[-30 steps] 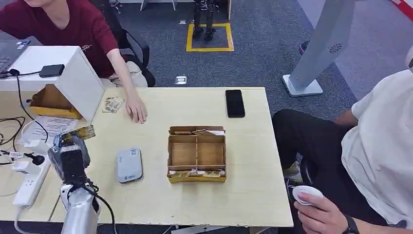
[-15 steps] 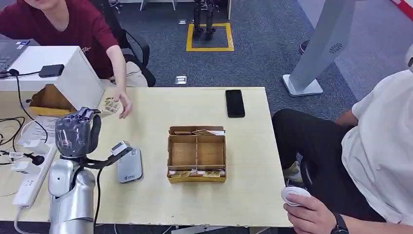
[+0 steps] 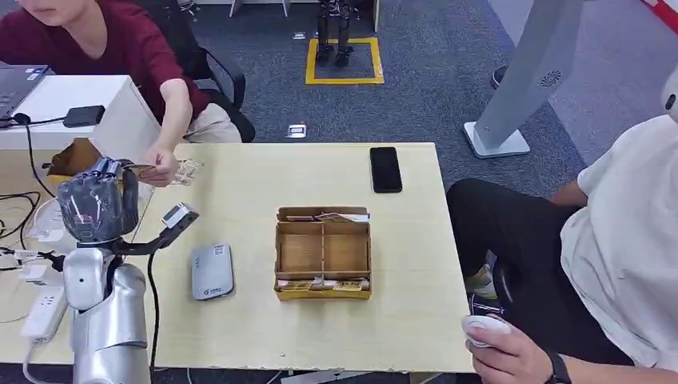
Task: Pass the card to the sensor for recognition and then transmit it.
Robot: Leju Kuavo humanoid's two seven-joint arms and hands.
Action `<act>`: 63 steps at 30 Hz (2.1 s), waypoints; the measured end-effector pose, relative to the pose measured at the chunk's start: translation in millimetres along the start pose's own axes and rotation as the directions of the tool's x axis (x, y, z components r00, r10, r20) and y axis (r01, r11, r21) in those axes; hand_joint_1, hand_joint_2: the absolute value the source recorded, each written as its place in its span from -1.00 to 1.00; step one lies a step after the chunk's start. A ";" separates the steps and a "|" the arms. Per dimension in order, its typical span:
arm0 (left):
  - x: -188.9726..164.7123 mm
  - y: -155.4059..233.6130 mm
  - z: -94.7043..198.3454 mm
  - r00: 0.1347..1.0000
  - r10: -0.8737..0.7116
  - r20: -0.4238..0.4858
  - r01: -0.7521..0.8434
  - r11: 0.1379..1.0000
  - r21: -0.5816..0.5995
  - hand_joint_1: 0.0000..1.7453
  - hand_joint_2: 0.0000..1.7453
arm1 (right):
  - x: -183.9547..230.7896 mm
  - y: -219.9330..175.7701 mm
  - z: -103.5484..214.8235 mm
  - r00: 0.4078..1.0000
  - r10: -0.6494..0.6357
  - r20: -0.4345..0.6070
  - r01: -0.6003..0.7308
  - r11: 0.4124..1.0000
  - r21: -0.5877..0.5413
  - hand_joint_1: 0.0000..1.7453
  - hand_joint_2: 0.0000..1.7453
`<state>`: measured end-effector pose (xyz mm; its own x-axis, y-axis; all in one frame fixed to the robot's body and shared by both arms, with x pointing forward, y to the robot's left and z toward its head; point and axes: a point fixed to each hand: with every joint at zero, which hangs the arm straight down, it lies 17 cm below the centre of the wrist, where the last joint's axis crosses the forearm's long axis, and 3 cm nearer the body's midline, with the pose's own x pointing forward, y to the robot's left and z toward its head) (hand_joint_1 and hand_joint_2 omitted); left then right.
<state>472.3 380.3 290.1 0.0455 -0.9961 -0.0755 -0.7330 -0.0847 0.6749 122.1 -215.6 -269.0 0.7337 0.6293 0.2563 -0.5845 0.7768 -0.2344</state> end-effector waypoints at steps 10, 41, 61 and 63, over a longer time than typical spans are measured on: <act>0.0 2.6 0.1 0.998 0.053 0.026 -0.053 0.998 0.029 -1.00 1.00 | 0.9 0.0 0.0 1.000 0.000 0.002 0.000 1.000 -0.001 -1.00 1.00; 185.4 -14.7 116.0 0.430 0.901 -0.061 -0.855 0.385 -0.347 -1.00 1.00 | -17.9 -2.0 1.1 0.984 -0.174 -0.041 0.172 0.984 -0.043 -1.00 1.00; 270.9 32.5 197.7 0.747 0.558 0.361 -0.439 0.822 -0.364 -1.00 1.00 | -20.5 -5.4 0.8 0.979 -0.198 -0.045 0.196 0.979 -0.060 -1.00 1.00; 281.1 28.9 206.3 0.745 0.552 0.375 -0.417 0.824 -0.384 -1.00 1.00 | -20.5 -5.6 0.8 0.979 -0.197 -0.045 0.194 0.979 -0.060 -1.00 1.00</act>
<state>323.9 102.9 137.0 -0.6253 -0.7793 0.0407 -0.3620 0.3359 0.8696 110.0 -232.8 -272.2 0.8491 0.4627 0.2548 -0.4095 0.8813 -0.2359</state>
